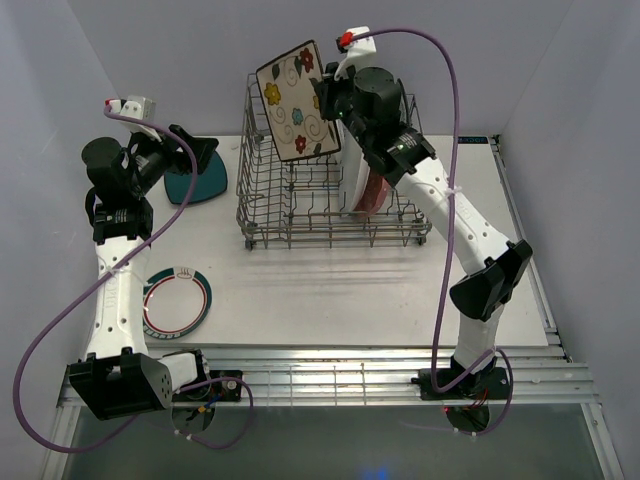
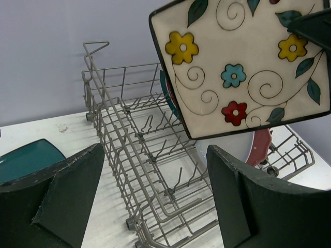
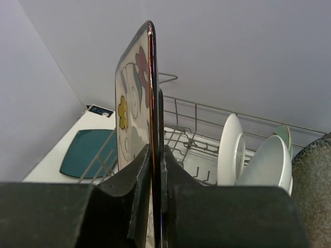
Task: Load the plates into the dish rack
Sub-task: Insert the plate into the dish rack.
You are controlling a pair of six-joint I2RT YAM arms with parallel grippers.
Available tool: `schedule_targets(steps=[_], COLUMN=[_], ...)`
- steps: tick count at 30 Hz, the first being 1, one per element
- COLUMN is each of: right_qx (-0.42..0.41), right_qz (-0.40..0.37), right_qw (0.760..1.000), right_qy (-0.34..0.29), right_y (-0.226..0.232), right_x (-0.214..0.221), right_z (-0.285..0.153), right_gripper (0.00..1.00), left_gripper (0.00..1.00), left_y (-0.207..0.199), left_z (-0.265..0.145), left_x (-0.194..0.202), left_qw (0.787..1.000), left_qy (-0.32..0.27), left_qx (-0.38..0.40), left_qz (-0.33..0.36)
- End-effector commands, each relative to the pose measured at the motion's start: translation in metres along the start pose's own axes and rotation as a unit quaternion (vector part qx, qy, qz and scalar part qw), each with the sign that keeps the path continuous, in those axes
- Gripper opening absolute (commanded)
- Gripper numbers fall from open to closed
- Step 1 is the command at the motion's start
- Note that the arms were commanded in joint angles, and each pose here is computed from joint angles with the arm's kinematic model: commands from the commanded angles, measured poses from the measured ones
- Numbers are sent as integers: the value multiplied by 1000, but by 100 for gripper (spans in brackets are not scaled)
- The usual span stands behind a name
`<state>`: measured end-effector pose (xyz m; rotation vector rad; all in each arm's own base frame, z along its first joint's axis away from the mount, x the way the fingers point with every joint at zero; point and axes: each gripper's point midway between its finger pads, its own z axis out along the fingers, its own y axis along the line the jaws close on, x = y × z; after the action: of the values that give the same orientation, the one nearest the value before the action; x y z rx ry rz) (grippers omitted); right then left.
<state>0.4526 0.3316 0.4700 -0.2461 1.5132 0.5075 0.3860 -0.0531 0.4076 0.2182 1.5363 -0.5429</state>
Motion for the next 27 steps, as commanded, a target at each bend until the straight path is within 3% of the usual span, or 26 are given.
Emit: schedule_targets(steps=[1,11,27], right_qx=[45,107,170], right_qz=[-8,-85,-145], right_qw=[989,984,974], right_qy=[-140,-117,-46], right_y=[-7,5,0], right_x=[-93,-77,-36], right_z=[-18,-34,-42], right_gripper=[8,8,8], left_gripper=[91,91,91], left_y=[-2,-2,-1], left_z=[0,1,1], left_x=[-1,1,5], left_qw=[1000,1000,1000], left_qy=[-5,-3,2], left_qx=[8,9,11], left_qz=[9,7,6])
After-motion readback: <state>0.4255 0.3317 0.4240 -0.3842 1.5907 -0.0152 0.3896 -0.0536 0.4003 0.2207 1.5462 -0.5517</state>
